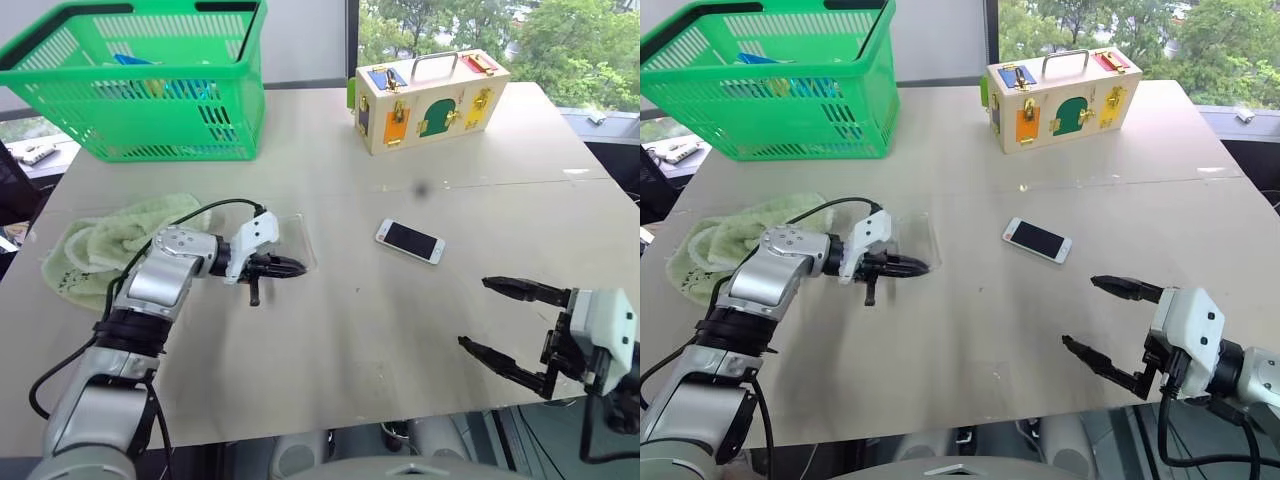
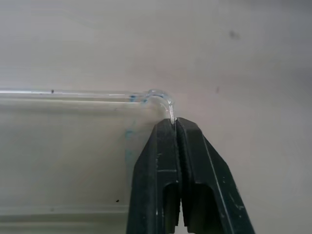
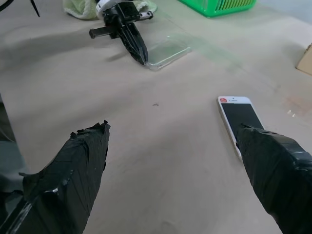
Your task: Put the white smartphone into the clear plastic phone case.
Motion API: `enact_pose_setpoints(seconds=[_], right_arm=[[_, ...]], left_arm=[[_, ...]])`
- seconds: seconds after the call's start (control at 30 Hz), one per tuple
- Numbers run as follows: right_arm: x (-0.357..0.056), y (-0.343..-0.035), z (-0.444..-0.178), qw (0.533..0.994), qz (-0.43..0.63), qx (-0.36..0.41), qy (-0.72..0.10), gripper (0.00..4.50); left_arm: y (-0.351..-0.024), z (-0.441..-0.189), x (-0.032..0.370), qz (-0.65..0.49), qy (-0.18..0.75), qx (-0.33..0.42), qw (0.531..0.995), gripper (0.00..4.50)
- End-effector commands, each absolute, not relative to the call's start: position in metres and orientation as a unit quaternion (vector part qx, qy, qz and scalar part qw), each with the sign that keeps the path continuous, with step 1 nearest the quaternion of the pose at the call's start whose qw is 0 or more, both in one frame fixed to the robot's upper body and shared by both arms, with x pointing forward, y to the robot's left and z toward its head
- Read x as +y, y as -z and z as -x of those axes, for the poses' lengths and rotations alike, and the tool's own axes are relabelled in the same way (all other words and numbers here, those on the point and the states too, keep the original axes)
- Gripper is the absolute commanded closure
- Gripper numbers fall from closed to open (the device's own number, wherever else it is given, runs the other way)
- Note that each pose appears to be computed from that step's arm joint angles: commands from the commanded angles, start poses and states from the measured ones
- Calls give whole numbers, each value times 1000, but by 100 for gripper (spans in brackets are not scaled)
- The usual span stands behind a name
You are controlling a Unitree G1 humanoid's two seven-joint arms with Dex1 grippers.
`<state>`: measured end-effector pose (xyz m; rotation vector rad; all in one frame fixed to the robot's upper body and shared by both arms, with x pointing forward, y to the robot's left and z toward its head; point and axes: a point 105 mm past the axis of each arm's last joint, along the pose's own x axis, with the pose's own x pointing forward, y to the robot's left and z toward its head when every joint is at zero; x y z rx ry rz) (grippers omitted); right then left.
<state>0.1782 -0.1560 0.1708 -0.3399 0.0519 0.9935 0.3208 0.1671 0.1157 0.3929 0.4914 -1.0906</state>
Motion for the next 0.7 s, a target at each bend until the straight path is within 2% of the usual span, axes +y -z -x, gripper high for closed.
enact_pose_setpoints(seconds=[0.03,0.1,0.23,0.33,0.47,0.57,0.7], right_arm=[[-151,-177,-180,858,167,6,-486,0],[-149,-180,-183,856,160,1,-491,0],[-149,-181,-188,850,163,1,-500,0],[-150,-180,-189,848,166,7,-504,0],[-149,-183,-189,846,168,9,-505,0],[-148,-183,-187,846,169,12,-505,0],[-147,-184,-186,851,169,12,-497,0]], left_arm=[[-143,-327,157,-165,405,227,870,445],[-152,-327,140,-95,390,228,887,445],[-155,-338,134,-14,259,239,936,445],[-147,-338,128,13,205,274,939,445],[-138,-341,108,21,197,289,937,445],[-131,-341,99,28,209,298,931,367],[-141,-341,99,14,252,274,928,172]])
